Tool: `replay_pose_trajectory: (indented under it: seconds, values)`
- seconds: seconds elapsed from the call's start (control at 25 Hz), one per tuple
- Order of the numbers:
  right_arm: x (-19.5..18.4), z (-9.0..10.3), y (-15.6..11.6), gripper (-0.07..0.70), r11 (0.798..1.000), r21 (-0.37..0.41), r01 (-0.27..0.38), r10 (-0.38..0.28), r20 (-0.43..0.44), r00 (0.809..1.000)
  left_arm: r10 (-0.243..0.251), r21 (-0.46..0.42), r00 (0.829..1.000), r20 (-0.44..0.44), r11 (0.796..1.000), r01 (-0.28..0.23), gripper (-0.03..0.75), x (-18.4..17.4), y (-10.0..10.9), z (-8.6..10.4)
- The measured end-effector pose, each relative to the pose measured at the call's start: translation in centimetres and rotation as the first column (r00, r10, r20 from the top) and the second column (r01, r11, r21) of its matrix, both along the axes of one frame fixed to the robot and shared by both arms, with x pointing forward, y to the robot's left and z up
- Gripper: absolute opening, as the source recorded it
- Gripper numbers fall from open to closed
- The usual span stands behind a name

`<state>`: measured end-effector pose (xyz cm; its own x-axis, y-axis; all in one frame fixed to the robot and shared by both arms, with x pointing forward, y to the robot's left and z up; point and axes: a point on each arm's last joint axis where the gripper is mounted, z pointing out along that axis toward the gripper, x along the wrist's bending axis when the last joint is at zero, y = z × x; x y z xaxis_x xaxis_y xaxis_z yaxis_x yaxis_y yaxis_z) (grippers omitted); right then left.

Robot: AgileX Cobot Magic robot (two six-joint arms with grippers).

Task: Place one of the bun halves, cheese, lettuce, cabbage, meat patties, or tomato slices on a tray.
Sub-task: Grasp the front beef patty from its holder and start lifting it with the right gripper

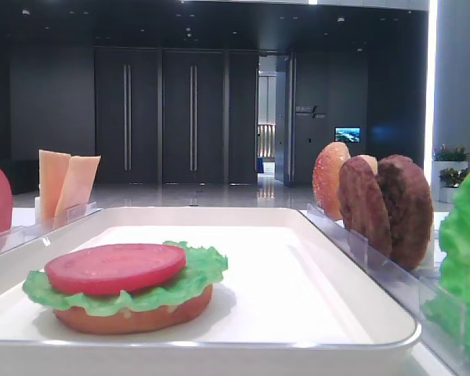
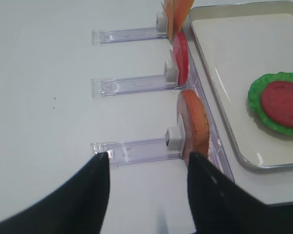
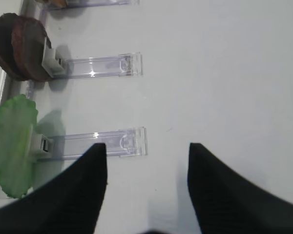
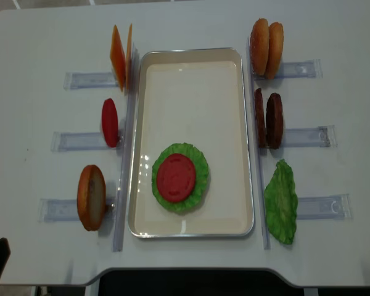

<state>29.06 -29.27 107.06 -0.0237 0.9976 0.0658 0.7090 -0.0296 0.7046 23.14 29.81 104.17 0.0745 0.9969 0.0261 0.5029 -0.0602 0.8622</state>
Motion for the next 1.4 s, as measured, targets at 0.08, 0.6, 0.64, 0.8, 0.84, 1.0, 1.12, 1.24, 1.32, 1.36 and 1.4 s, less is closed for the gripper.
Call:
replay_pose_trajectory:
  seconds: [0.08,0.6,0.64,0.8,0.84,1.0,1.12,1.24,1.32,1.36,1.4]
  values:
    - [1.6,0.6,0.0,0.361,1.000,0.001,0.000,0.000,-0.051,0.999,0.000,0.000,1.000,0.000,1.000,0.000,0.386,0.0,0.0,0.0]
    - [12.3,4.0,-0.1,0.361,1.000,-0.012,-0.018,0.015,-0.208,0.978,0.000,0.000,1.000,0.000,1.000,0.000,0.327,0.0,0.0,0.0]
    - [13.0,4.3,-0.1,0.361,1.000,-0.014,-0.021,0.018,-0.207,0.978,0.000,0.000,1.000,0.000,1.000,0.000,0.326,0.0,0.0,0.0]
    - [15.4,4.9,-0.1,0.361,1.000,-0.016,-0.025,0.021,-0.224,0.974,0.000,0.000,1.000,0.000,1.000,0.000,0.316,0.0,0.0,0.0]
    - [16.0,4.9,-0.1,0.361,1.000,-0.015,-0.025,0.021,-0.237,0.971,0.000,0.000,1.000,0.000,1.000,0.000,0.314,0.0,0.0,0.0]
    - [17.5,4.2,-0.2,0.358,0.999,-0.016,-0.031,0.026,-0.285,0.958,0.000,0.000,1.000,0.000,1.000,0.000,0.289,0.0,0.0,0.0]
    - [18.1,3.6,-0.2,0.338,0.999,-0.015,-0.034,0.027,-0.312,0.950,0.000,0.000,1.000,0.000,1.000,0.000,0.269,0.0,0.0,0.0]
    - [18.5,3.2,-0.2,0.318,0.999,-0.015,-0.035,0.028,-0.331,0.943,0.000,0.000,1.000,0.000,1.000,0.000,0.258,0.0,0.0,0.0]
    - [18.8,3.0,-0.2,0.314,0.999,-0.014,-0.035,0.028,-0.343,0.939,0.000,0.000,1.000,0.000,1.000,0.000,0.249,0.0,0.0,0.0]
    - [18.9,2.9,-0.2,0.312,0.999,-0.014,-0.036,0.028,-0.348,0.937,0.000,0.000,1.000,0.000,1.000,0.000,0.241,0.0,0.0,0.0]
    - [19.0,2.9,-0.2,0.311,0.999,-0.014,-0.036,0.029,-0.352,0.936,0.000,0.000,1.000,0.000,1.000,0.000,0.235,0.0,0.0,0.0]
